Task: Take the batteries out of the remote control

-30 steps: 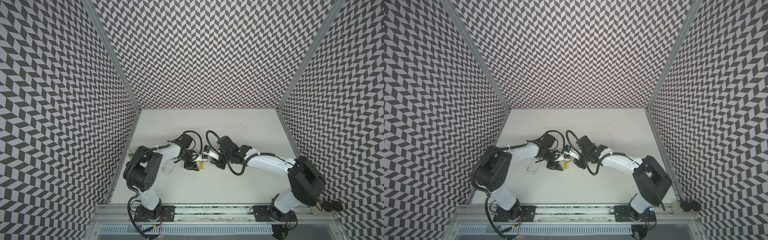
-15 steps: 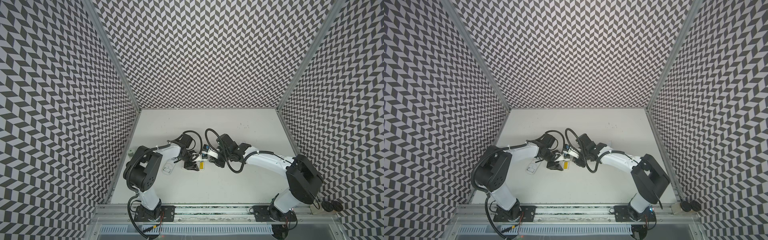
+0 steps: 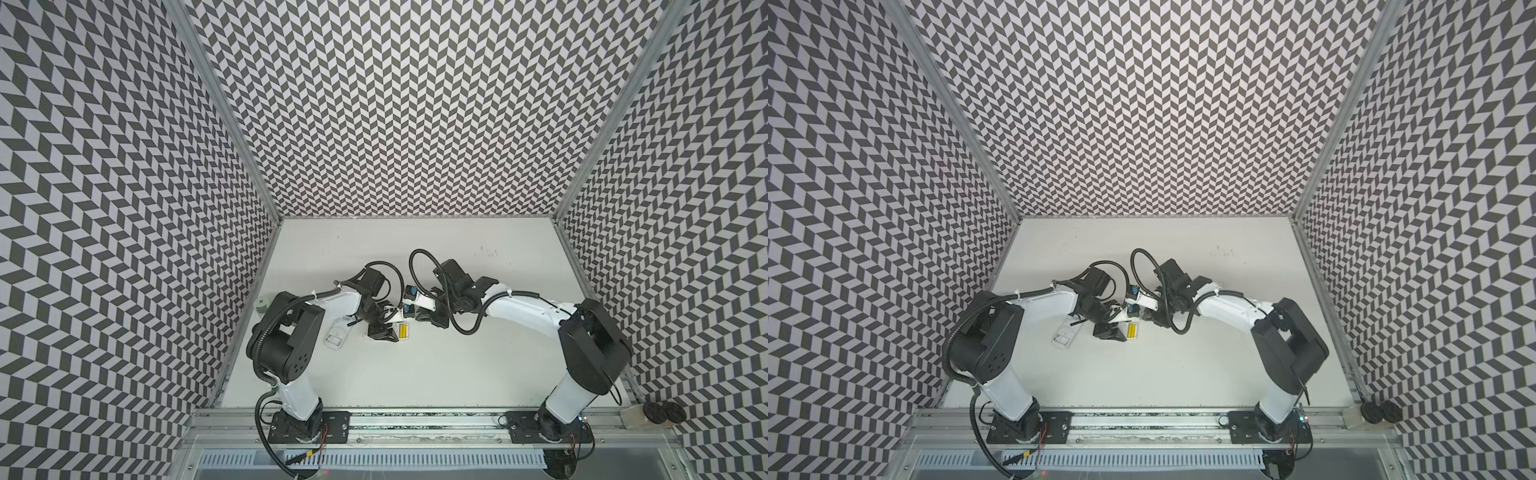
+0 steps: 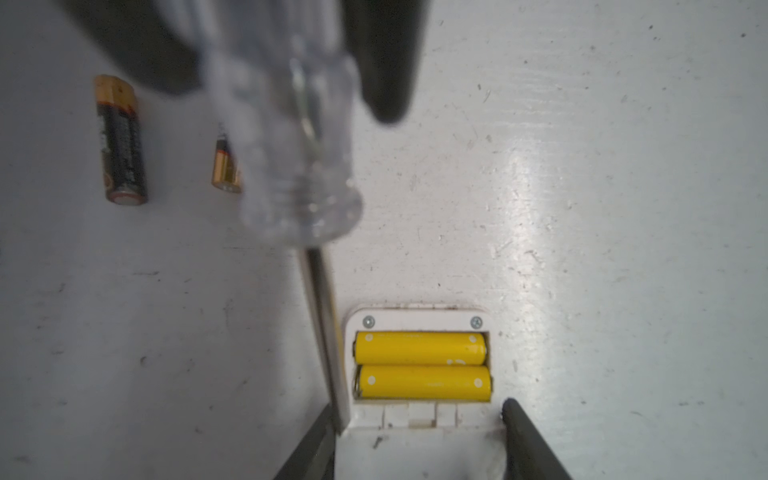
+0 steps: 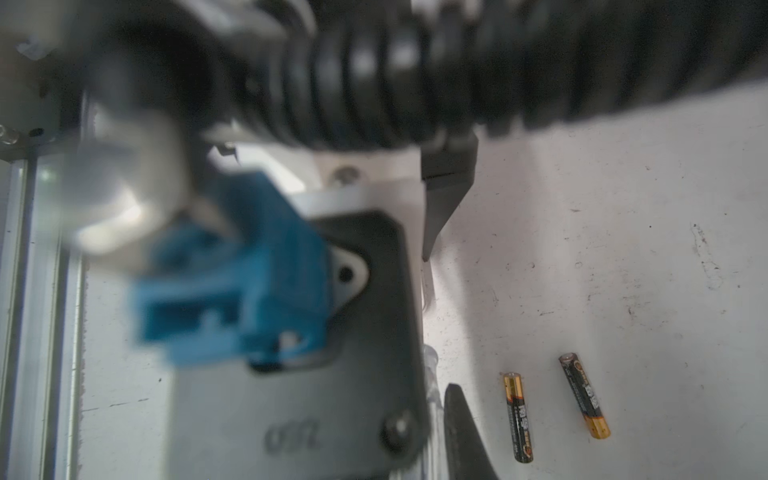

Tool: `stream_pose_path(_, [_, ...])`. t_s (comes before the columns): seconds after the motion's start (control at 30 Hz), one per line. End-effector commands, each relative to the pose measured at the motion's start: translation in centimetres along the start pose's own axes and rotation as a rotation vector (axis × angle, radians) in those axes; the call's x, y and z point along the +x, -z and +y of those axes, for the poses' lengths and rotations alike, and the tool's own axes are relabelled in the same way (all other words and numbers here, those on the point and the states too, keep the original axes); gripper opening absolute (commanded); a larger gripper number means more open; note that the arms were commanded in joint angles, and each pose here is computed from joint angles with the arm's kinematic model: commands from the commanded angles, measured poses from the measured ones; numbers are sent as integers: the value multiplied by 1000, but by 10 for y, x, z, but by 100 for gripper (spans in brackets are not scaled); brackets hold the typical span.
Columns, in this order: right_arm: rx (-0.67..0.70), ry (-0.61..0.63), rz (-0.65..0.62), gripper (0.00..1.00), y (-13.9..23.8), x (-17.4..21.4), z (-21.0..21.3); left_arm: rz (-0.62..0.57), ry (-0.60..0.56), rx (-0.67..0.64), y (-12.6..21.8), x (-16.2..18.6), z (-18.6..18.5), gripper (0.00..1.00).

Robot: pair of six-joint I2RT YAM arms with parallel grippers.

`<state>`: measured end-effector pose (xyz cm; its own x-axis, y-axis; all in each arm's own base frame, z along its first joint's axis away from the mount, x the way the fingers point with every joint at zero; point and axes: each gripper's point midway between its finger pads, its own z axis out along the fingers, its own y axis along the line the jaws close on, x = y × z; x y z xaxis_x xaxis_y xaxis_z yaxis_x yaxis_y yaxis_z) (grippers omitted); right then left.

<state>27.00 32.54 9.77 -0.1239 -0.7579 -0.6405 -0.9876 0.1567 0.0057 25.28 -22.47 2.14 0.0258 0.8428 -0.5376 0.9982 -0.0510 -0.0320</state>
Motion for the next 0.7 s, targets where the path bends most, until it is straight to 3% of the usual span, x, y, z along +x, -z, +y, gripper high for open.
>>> stream_pose_path(0.0, [-4,41,-42,0,7,-15,-2,51,35,85,-7,17,-26,42])
stream_pose_path(0.07, [13,18,-80,0,23,-17,-7,47,38,82,-4,13,-23,57])
stream_pose_path(0.17, [44,2,-157,0,47,-19,-11,20,40,82,2,3,-18,69])
stream_pose_path(0.43, [110,-3,-287,0,70,-14,-2,-116,60,87,30,-45,-3,74])
stream_pose_path(0.67, [76,16,-252,0,54,-2,11,28,45,11,23,-13,1,78])
